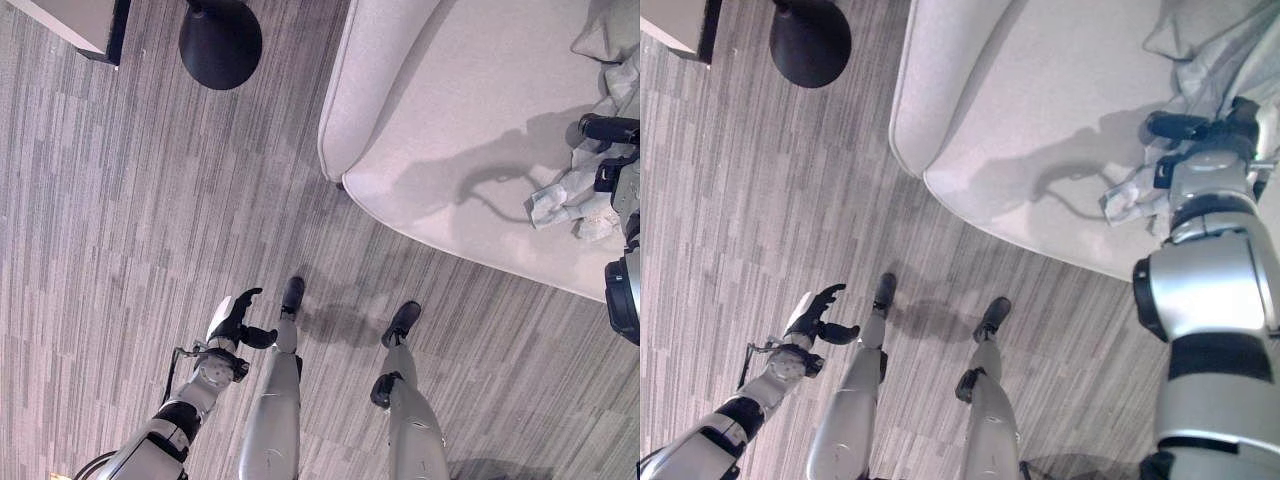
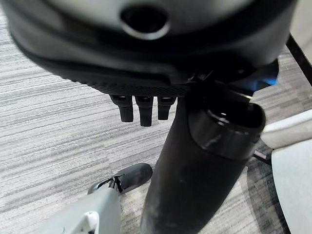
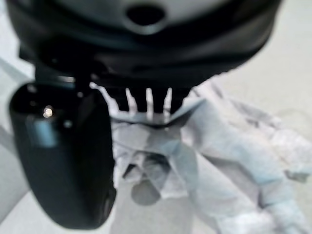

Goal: Hang the clothes on the sofa on the clothes rack.

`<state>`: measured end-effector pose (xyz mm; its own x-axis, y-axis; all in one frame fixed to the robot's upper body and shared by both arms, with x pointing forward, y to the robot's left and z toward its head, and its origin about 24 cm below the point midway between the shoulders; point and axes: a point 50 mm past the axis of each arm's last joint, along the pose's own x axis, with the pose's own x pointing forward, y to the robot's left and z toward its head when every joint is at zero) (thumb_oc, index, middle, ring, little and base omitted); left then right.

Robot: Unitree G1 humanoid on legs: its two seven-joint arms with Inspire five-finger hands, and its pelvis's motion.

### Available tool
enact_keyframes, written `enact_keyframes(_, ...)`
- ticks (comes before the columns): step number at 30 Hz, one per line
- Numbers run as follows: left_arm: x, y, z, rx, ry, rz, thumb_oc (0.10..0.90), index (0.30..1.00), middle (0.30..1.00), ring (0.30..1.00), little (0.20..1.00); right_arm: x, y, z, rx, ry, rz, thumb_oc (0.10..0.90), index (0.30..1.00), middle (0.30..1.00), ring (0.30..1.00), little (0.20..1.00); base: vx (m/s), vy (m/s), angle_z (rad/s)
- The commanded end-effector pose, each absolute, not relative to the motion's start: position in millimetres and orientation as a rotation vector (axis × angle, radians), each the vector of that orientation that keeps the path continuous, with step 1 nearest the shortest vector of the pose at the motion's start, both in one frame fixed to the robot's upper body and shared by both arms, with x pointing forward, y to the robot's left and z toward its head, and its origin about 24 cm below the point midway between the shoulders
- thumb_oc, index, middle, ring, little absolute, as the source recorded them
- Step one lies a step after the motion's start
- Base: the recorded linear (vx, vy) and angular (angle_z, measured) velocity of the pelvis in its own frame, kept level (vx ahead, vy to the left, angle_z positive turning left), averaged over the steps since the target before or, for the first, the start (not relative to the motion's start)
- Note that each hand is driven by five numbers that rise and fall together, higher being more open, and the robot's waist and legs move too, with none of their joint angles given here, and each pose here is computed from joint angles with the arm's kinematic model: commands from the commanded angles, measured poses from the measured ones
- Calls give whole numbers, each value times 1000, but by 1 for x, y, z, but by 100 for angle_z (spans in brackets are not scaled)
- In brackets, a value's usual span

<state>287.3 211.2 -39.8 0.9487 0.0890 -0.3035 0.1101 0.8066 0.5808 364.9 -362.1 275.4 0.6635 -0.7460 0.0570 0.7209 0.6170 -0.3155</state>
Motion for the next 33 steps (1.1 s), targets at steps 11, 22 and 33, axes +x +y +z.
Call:
enact_keyframes(11, 277, 198, -53, 649, 342, 17, 800, 900, 900, 900, 900, 320, -417, 267, -310, 82, -1125, 800, 900, 900, 900, 900, 8, 15, -4)
enact_keyframes(22, 292, 200, -42, 685, 312, 11, 800, 900, 900, 900, 900, 306, -431, 278, -229, 51, -1145, 800, 900, 900, 900, 900, 5, 6, -3)
enact_keyframes(33, 308, 215, -23, 720, 271, 32, 800, 900, 900, 900, 900, 310, -426, 295, -96, -28, -1086, 800, 900, 900, 900, 900, -1, -1, 0)
